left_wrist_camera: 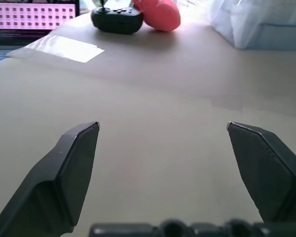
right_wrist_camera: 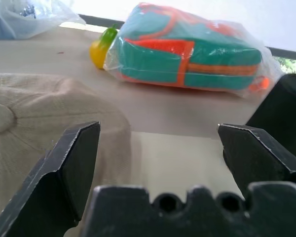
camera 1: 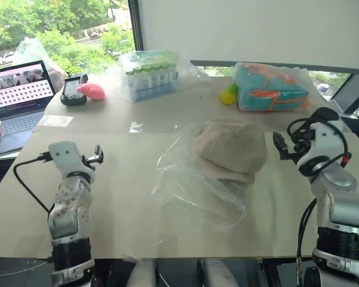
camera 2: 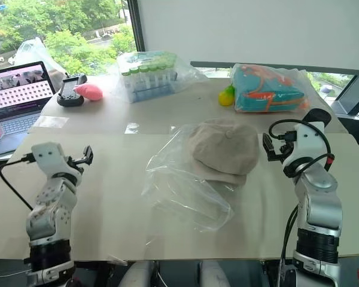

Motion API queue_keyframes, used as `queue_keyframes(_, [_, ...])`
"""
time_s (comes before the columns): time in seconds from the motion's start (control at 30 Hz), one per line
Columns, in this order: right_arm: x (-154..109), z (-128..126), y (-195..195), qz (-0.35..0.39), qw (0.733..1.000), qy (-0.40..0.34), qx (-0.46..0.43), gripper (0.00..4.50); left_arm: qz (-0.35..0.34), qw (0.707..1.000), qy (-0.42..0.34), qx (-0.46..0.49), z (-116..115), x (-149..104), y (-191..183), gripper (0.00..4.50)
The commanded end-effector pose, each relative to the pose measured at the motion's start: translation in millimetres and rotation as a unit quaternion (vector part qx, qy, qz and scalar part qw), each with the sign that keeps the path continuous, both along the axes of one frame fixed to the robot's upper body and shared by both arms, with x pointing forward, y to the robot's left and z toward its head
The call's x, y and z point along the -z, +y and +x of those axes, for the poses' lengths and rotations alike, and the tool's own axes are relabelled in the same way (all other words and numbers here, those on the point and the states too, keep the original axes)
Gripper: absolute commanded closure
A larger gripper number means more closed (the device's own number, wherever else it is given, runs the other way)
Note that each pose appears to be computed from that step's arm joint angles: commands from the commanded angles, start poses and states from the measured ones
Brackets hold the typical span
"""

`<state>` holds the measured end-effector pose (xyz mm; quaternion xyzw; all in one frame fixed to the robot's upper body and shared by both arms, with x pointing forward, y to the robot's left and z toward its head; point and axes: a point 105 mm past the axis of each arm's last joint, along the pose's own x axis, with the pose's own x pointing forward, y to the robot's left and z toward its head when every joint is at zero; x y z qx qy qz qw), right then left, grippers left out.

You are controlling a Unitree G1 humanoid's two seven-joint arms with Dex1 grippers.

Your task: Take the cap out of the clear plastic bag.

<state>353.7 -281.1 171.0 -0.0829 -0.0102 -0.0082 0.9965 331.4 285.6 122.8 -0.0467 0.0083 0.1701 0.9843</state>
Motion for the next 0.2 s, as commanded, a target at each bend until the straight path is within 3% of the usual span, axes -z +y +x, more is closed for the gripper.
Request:
queue_keyframes(0.03, [-12, 3, -14, -0.015, 0.999, -0.032, 0.015, 0.00, 0.015, 0.999, -0.034, -0.005, -5, -14, 3, 0.04])
queue_keyframes(0.2, [-4, 9, -35, -0.026, 0.999, -0.020, 0.029, 0.00, 0.010, 0.999, -0.042, -0.011, -11, -17, 2, 0.04])
